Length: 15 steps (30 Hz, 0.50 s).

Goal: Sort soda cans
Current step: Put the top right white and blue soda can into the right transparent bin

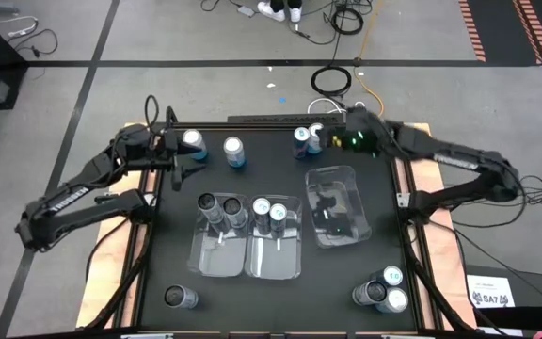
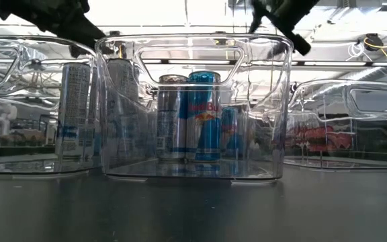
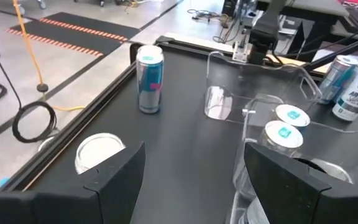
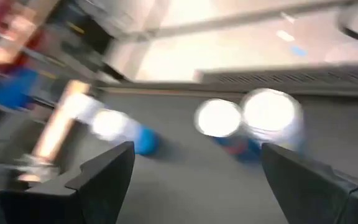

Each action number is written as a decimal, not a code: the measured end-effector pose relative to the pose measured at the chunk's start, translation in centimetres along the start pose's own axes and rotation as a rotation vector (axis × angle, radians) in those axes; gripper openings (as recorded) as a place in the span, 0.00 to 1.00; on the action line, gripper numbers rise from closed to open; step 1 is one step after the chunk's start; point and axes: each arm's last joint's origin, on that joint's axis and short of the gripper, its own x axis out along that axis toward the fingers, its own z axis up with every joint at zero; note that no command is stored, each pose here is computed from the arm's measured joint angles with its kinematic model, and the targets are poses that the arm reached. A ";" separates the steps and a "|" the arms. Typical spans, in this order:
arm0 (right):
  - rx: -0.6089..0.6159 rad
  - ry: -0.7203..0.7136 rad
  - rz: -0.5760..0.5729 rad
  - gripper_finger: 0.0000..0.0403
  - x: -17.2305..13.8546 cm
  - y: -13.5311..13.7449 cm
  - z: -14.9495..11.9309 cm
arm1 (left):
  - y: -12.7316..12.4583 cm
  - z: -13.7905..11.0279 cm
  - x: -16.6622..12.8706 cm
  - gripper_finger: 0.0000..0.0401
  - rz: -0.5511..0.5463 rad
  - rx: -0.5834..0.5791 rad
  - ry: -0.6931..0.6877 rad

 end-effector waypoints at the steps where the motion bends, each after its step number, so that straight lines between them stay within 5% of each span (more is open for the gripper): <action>1: -0.008 0.038 -0.052 0.84 0.5 -0.2 0.8 | 0.1 -0.1 0.0 0.71 -0.001 -0.005 0.002; 9: -0.128 0.308 -0.287 0.84 6.5 -1.6 5.1 | 0.3 -0.2 -0.1 0.71 0.001 -0.015 0.004; 15: -0.538 0.506 -0.252 0.84 9.7 -2.7 5.5 | 0.2 -0.2 -0.1 0.71 -0.048 -0.024 0.002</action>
